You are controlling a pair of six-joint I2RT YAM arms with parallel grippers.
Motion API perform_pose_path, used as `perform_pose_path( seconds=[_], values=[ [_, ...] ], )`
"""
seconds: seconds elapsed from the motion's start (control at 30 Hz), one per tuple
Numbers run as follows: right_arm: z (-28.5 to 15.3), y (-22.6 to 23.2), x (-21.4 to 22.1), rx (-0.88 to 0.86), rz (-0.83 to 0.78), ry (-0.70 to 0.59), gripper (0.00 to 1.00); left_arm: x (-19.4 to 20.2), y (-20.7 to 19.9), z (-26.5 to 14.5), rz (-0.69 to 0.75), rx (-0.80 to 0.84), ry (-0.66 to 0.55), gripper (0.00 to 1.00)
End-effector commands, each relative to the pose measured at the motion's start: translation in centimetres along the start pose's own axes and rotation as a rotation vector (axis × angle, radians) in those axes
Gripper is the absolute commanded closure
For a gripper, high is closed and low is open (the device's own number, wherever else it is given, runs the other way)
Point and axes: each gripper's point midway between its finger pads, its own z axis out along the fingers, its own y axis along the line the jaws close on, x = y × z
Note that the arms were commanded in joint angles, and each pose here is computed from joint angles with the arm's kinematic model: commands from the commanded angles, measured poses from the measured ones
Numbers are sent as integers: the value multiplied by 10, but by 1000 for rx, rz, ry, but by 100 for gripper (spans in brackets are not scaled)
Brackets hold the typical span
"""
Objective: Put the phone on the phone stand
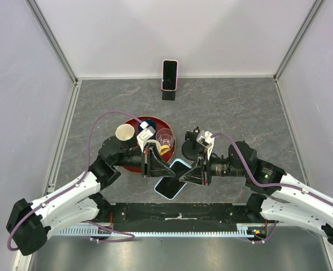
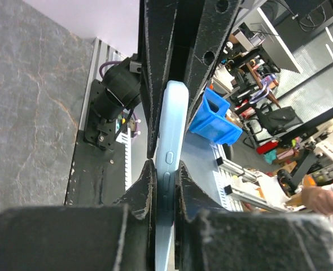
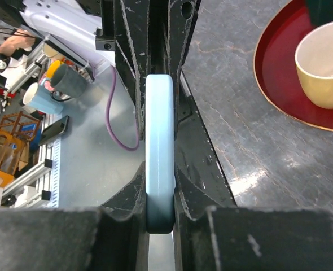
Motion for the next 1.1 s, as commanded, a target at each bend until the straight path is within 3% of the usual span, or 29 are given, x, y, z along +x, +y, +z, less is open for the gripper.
perform_pose_path(
  seconds=[0.0, 0.03, 0.13, 0.2, 0.3, 0.43, 0.63, 0.9, 1.07],
  values=[
    [-2, 14, -33, -52, -91, -139, 73, -10, -12, -3, 36, -1, -39, 98],
    [-2, 11, -30, -43, -86, -136, 55, -17, -16, -5, 62, -7, -76, 98],
    [-2, 7, -24, -32, -70, -139, 29, -33, -28, -13, 132, -13, -190, 98],
    [-1, 4, -17, -35, -37, -139, 20, -41, -32, -18, 156, -16, -261, 98],
    [3, 7, -14, -89, 17, -189, 16, -55, -41, -27, 188, -12, -377, 98],
    [5, 14, -26, -160, 53, -303, 16, -69, -44, -34, 185, -17, -474, 98],
    [8, 17, -37, -196, 87, -398, 21, -74, -41, -36, 151, -10, -522, 98],
    [31, 21, -33, -206, 123, -356, 49, -74, -36, -36, 129, -5, -548, 98],
    [35, 25, -29, -232, 137, -356, 52, -72, -34, -38, 125, -11, -557, 98]
  ],
)
